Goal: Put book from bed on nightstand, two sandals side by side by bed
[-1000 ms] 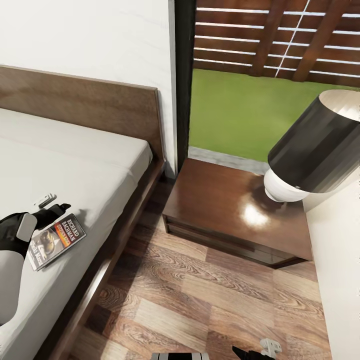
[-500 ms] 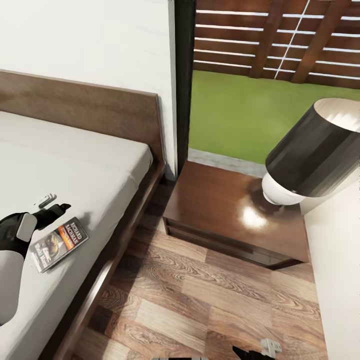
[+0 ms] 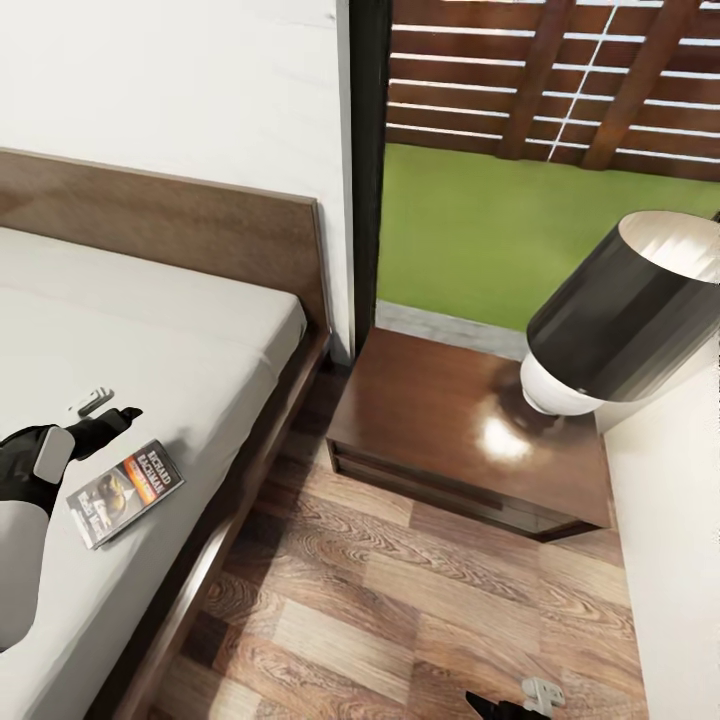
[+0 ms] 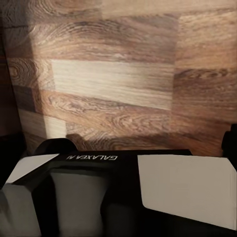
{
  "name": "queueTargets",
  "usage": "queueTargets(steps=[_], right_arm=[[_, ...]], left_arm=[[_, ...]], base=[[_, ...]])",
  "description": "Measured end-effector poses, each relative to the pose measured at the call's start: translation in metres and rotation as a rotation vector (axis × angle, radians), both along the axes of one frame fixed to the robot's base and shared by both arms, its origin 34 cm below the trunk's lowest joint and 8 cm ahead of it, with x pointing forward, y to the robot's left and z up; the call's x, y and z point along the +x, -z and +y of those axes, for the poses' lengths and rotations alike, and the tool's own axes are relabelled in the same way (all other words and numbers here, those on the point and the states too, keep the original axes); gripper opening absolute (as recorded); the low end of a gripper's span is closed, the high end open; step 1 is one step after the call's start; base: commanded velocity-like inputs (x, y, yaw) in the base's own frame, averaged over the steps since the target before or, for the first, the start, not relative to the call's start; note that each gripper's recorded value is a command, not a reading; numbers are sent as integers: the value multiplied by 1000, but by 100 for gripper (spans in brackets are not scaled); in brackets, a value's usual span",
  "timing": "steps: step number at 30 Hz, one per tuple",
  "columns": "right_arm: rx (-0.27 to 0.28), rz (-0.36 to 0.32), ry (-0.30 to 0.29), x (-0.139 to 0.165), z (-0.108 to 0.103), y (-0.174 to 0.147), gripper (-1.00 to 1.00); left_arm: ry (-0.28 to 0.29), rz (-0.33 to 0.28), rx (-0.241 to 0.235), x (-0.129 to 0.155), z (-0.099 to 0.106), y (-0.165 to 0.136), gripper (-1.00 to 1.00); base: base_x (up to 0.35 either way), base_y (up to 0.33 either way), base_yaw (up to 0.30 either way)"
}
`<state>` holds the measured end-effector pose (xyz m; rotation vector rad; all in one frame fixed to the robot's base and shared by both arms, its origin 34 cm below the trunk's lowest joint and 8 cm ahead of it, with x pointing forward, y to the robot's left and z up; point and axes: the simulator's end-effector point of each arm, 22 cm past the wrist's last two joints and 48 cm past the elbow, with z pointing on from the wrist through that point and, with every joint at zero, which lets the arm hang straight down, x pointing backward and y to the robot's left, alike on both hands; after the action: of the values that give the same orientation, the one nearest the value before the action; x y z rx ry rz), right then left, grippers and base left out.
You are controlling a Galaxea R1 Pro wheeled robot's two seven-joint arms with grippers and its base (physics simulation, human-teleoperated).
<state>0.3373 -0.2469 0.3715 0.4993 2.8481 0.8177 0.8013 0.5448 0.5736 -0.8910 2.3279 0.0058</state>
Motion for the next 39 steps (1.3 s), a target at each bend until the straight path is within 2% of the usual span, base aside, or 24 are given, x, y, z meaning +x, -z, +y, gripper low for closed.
queueTargets(steps=[16,21,25,27,29,37,39], right_arm=[[0,0,0,2,0,-29,100],[0,1,0,3,0,-38,100],[0,1,0,3,0,-45,100],[0,1,-1,3,0,-48,100],[0,2,-1,3,0,-51,100],[0,2,-1,3,0,-65,100],[0,2,-1,3,0,-68,100]], left_arm=[[2,5,-4,2,-2,-27,100],[4,24,-22,-3,-8,-27,100],[32,38,-80,1,-44,-21,100],[84,45,-170,4,-84,-15,100],[124,24,-229,10,-110,-18,100],[205,-40,-356,24,-168,-35,100],[235,-55,-408,26,-184,-41,100]], base=[[0,0,0],[0,0,0],[0,0,0],[0,0,0],[0,0,0],[0,0,0],[0,0,0]])
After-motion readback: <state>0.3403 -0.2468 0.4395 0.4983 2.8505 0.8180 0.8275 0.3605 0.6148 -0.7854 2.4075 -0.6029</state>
